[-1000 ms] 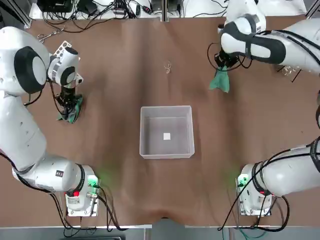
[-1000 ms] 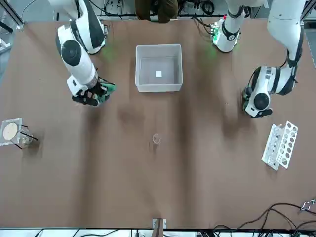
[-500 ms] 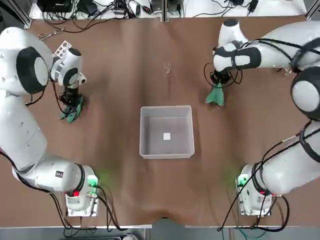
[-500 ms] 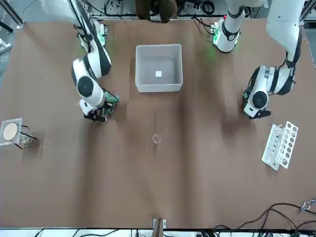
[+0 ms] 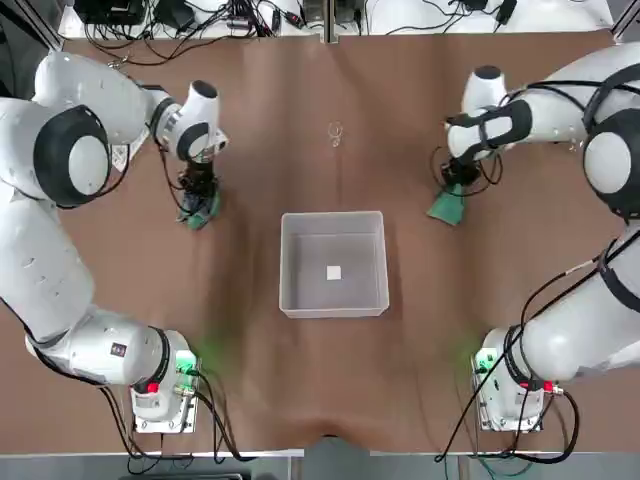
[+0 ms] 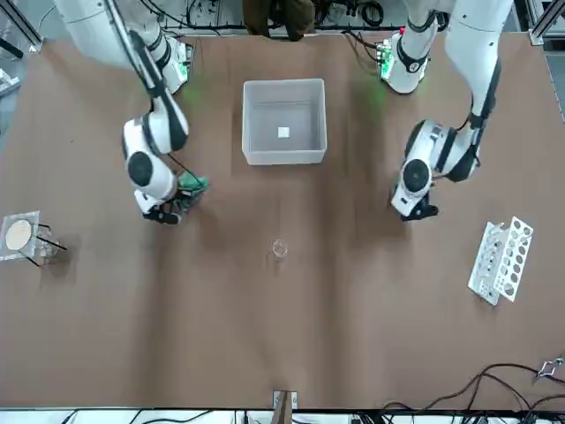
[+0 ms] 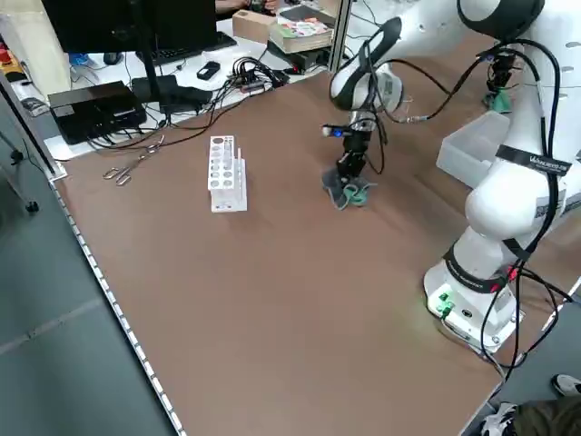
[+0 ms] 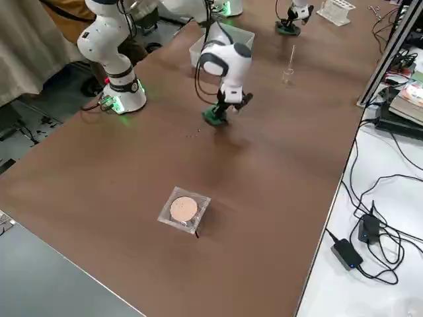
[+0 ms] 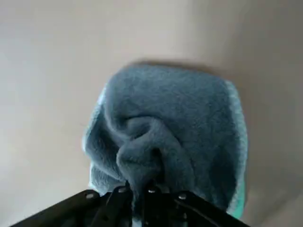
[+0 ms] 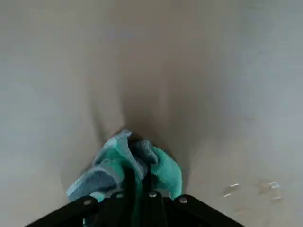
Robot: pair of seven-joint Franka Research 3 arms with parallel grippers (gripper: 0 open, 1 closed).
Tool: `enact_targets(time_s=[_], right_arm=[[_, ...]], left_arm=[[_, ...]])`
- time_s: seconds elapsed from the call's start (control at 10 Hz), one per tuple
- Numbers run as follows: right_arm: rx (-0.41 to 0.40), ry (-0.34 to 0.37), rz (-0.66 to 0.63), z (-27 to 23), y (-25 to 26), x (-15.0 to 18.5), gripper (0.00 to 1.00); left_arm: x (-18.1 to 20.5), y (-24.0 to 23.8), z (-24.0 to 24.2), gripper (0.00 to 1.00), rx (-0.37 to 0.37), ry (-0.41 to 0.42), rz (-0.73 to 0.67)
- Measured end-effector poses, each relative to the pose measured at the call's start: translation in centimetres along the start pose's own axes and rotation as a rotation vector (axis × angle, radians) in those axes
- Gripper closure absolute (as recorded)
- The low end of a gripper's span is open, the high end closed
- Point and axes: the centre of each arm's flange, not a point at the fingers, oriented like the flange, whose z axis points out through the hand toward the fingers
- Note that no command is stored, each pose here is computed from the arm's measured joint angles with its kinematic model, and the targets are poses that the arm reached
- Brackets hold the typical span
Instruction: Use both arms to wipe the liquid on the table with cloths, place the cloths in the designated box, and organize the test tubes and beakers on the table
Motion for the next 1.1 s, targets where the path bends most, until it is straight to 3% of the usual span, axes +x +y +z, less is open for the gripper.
enact_targets(time_s=[0.4,0.5,0.7,0.9,1.1], right_arm=[[0.062,-0.019,-0.114,1.5,13.3,-4.6,0.93],[0.080,-0.005,-0.144,1.4,16.5,-5.3,0.93],[0.082,0.097,-0.187,0.7,21.5,-4.9,0.93],[0.079,0.165,-0.210,0.8,19.9,-3.7,0.93],[0.164,0.181,-0.195,0.9,12.5,-3.1,0.93]], left_arm=[[-0.9,5.3,-8.9,0.94,-0.064,0.026,-0.011],[-1.9,5.6,-11.8,0.94,-0.090,0.029,-0.016],[-6.0,6.5,-19.4,0.94,-0.124,0.035,0.003],[-11.2,8.2,-25.8,0.94,-0.139,0.021,0.044],[-15.6,11.2,-29.1,0.94,-0.159,0.013,0.075]])
